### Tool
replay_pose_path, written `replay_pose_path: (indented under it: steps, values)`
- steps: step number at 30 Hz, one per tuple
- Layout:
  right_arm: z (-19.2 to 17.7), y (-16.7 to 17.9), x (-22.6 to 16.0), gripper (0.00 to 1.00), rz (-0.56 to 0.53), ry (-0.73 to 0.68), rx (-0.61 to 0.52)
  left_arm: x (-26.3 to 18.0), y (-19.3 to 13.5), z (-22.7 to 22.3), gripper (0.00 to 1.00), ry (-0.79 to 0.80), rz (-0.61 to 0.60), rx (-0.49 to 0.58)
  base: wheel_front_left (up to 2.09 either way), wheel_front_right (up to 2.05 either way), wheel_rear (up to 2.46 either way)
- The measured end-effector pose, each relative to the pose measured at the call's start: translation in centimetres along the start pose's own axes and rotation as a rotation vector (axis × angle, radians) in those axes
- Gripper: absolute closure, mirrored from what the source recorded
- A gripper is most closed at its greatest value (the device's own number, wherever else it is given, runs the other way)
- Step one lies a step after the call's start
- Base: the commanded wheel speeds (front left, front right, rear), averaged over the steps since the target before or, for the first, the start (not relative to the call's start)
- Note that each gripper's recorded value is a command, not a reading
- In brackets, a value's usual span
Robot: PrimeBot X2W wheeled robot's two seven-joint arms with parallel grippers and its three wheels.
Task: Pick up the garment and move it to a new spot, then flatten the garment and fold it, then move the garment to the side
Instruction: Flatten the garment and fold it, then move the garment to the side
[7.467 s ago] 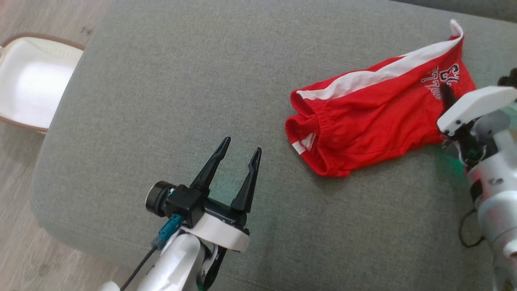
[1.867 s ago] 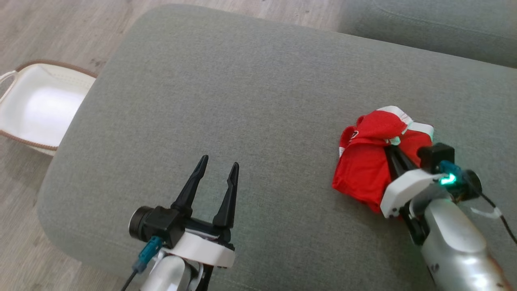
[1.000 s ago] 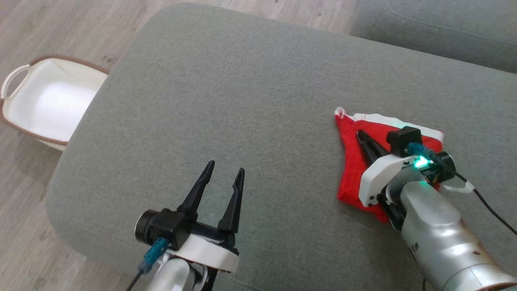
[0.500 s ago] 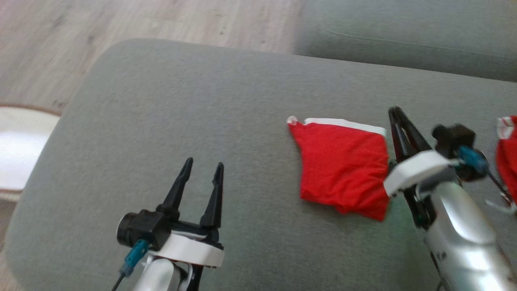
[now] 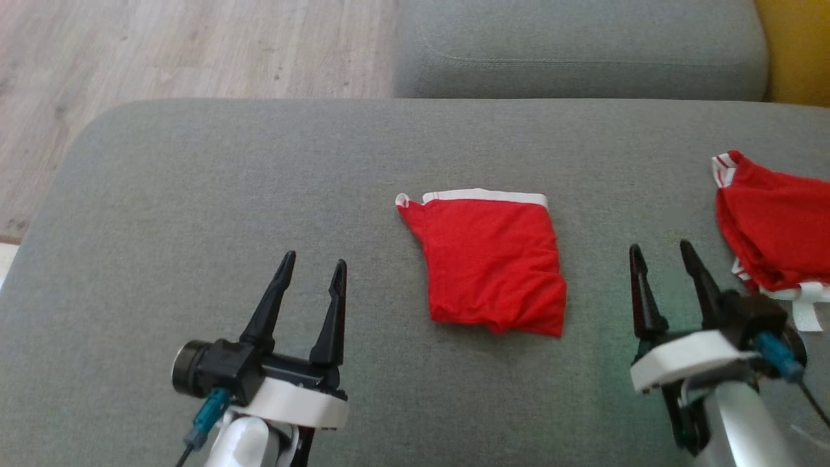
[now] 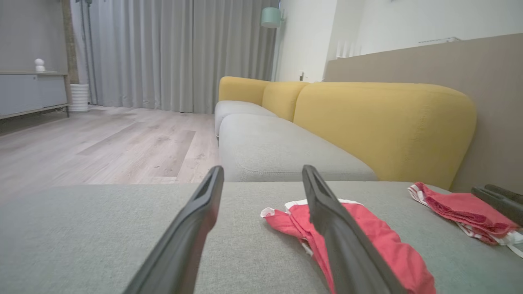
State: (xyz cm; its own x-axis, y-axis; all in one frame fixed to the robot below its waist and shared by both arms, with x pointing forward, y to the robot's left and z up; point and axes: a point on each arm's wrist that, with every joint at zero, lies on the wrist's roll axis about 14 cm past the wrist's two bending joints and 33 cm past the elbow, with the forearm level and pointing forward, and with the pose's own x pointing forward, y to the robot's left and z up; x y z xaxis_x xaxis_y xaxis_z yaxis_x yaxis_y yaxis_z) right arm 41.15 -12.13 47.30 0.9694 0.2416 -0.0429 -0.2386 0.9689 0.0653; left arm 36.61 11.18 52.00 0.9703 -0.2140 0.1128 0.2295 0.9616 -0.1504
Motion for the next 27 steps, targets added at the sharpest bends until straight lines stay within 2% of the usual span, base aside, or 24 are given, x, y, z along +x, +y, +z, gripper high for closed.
replay_pose_path:
  steps: [7, 13, 21, 27]
  values:
    - [-1.4, -0.8, -2.0, 0.0, -0.042, 0.032, 0.009, -0.7, -0.5, -0.9, 0.0, 0.025, -0.013, -0.013, 0.0, 0.0, 0.0]
    - [-1.6, -0.6, -1.9, 0.0, -0.039, 0.036, 0.011, -0.8, -0.3, -1.3, 0.0, 0.037, -0.006, -0.018, 0.0, 0.0, 0.0]
    - [-1.9, 0.7, 0.3, 0.0, 0.007, 0.046, 0.011, -0.5, 0.1, -2.0, 0.0, 0.057, -0.001, -0.021, 0.0, 0.0, 0.0]
    - [-3.2, 3.5, 2.7, 0.0, 0.097, 0.085, 0.014, -0.2, 1.1, -2.5, 0.0, 0.077, 0.025, -0.017, 0.0, 0.0, 0.0]
